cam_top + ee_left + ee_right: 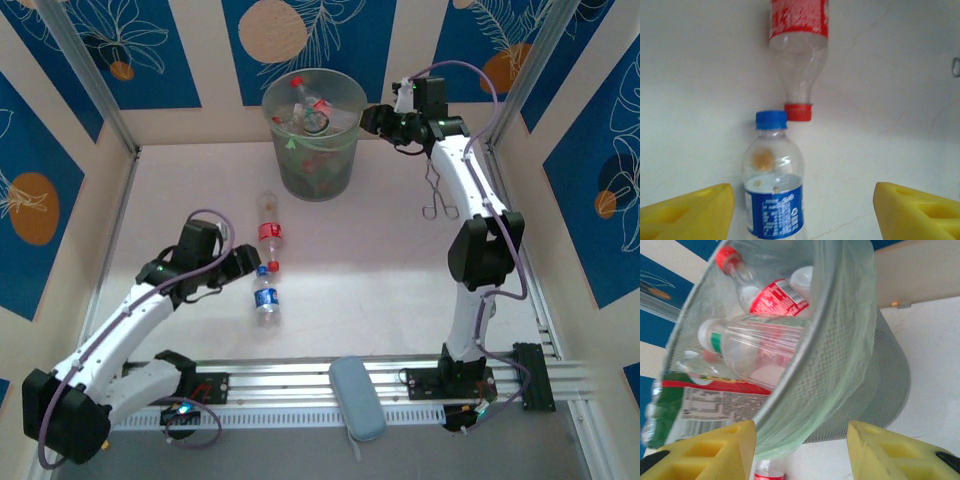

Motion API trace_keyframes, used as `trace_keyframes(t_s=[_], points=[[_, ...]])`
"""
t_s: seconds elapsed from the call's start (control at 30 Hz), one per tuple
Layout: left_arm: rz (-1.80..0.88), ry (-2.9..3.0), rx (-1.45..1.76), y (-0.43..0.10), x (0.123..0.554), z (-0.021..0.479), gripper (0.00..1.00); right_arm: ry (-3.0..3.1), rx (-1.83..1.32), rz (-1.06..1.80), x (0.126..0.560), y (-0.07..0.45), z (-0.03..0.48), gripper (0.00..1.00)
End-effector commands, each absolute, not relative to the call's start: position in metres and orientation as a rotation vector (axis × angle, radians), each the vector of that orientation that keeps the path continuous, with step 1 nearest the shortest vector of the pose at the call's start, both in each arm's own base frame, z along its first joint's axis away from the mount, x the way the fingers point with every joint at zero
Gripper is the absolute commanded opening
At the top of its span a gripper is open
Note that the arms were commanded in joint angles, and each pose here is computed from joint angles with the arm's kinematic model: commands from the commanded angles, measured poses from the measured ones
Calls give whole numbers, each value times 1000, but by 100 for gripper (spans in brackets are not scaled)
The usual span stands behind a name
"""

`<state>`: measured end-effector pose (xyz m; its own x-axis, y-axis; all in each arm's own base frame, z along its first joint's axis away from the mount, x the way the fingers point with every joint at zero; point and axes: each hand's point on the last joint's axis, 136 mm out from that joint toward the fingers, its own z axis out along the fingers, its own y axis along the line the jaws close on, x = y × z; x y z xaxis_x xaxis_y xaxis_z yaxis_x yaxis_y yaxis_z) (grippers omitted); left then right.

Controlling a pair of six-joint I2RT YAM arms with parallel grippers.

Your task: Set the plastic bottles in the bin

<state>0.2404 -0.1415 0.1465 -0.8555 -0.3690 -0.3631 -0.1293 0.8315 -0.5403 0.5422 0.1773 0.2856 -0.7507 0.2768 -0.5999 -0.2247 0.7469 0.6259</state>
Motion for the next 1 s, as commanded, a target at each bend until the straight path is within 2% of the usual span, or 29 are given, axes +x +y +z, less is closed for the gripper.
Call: trace_keyframes(t_s=[0.0,0.17,0.27,0.5,0.8,0.97], points=[[-691,2581,-415,-142,229,129,72,2216,16,952,543,188,300,51],[-772,2660,-416,-167,213,90,71,2229,26,958,550,192,290,51],[-731,2708,-415,-168,205,74,70,2232,27,960,553,193,288,50],[-717,2726,-450,-169,202,55,70,2235,16,966,551,194,289,51],[-693,2733,-466,-172,208,41,61,2187,0,953,539,188,313,56],[-681,2751,-454,-175,211,36,56,2165,5,963,540,186,320,64]])
